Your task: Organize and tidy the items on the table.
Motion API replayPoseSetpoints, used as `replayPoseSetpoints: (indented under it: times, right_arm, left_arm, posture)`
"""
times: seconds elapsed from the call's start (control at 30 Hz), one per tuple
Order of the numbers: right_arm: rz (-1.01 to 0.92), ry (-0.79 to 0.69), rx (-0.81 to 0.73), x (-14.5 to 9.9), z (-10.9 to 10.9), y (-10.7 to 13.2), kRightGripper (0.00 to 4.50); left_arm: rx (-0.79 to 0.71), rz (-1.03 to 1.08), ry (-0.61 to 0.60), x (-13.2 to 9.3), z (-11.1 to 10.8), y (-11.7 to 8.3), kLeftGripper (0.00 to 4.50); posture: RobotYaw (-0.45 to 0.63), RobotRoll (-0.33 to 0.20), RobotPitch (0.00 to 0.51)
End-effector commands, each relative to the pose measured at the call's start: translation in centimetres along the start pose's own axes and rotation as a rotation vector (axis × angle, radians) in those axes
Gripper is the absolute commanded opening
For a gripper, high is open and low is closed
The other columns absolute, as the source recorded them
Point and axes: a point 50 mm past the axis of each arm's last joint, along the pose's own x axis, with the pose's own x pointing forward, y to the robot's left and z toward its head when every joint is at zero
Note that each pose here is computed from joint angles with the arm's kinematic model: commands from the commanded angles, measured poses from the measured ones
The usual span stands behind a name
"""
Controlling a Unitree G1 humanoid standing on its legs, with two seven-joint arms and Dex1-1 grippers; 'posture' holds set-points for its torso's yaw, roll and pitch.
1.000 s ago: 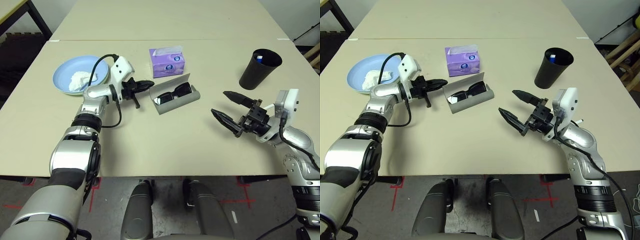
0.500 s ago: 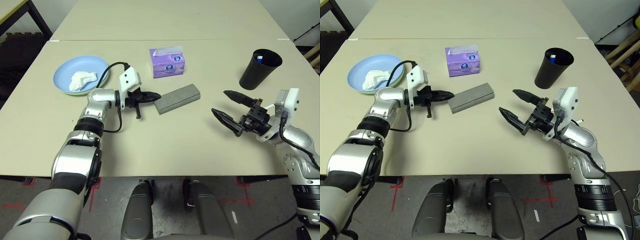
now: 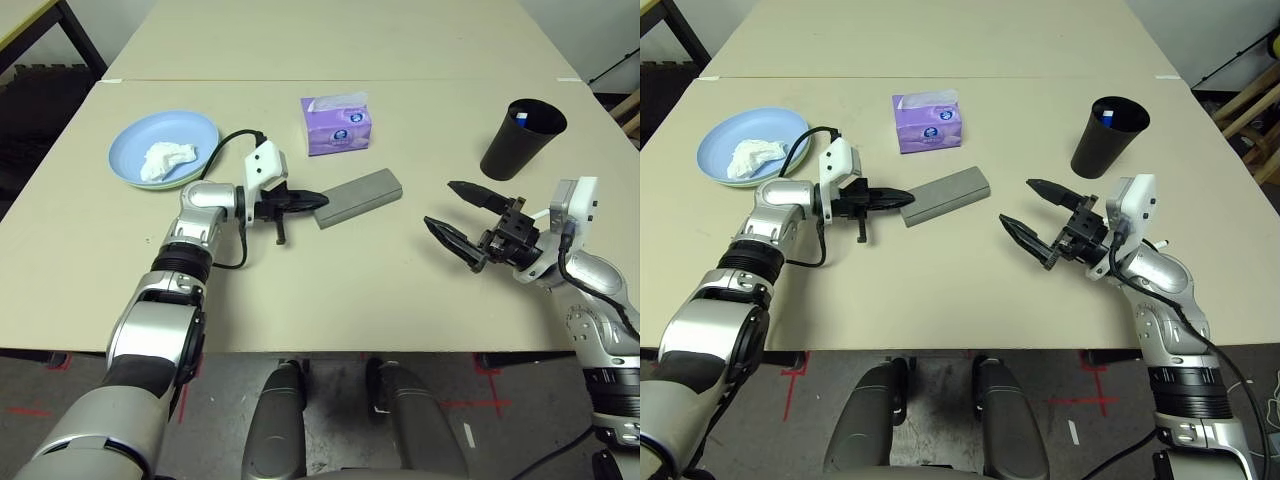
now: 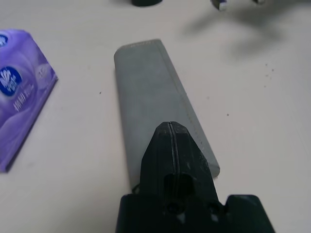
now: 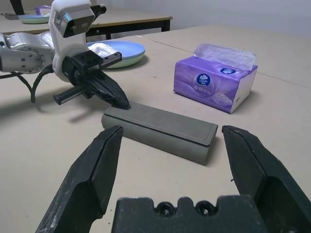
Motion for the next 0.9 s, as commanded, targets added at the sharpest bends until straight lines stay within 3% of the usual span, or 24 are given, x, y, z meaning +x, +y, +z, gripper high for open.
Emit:
replayPoseSetpoints:
  times: [0.03, 0.17, 0.3, 0.47, 0.7, 0.73, 0.9]
  right_arm:
    - [0.008, 0.009, -0.015, -0.1, 0.2, -0.2, 4.5]
    - [0.013, 0.01, -0.019, 0.0, 0.3, -0.3, 4.5]
    - [0.021, 0.011, -0.023, 0.1, 0.3, -0.4, 4.5]
    - [0.029, 0.016, -0.036, 0.2, 0.5, -0.8, 4.5]
    - [0.017, 0.104, -0.047, 0.0, 0.7, -1.5, 4.5]
    - [0.016, 0.131, -0.049, 0.1, 0.9, -1.8, 4.5]
    - [0.049, 0.349, -0.068, 1.0, 2.9, -3.6, 4.5]
  left_arm:
    - [-0.013, 0.002, -0.077, -0.3, 0.8, 0.1, 0.02]
    - [0.016, -0.075, -0.191, -0.8, 2.0, -0.3, 0.02]
    - [0.046, -0.177, -0.186, -0.9, 2.2, -1.2, 0.02]
    - [0.061, -0.297, -0.172, -0.9, 1.8, -2.8, 1.62]
    - [0.049, -0.312, -0.212, -0.7, 2.3, -3.1, 4.28]
    - [0.047, -0.312, -0.213, -0.6, 2.3, -3.1, 4.45]
    - [0.035, -0.303, -0.226, -0.3, 2.3, -3.2, 4.45]
  posture:
    - [0.05, 0.0, 0.217]
    - [0.06, 0.0, 0.214]
    - [0.06, 0.0, 0.213]
    - [0.06, 0.0, 0.211]
    - [0.06, 0.0, 0.211]
    - [0.06, 0.0, 0.211]
    - [0.05, 0.0, 0.205]
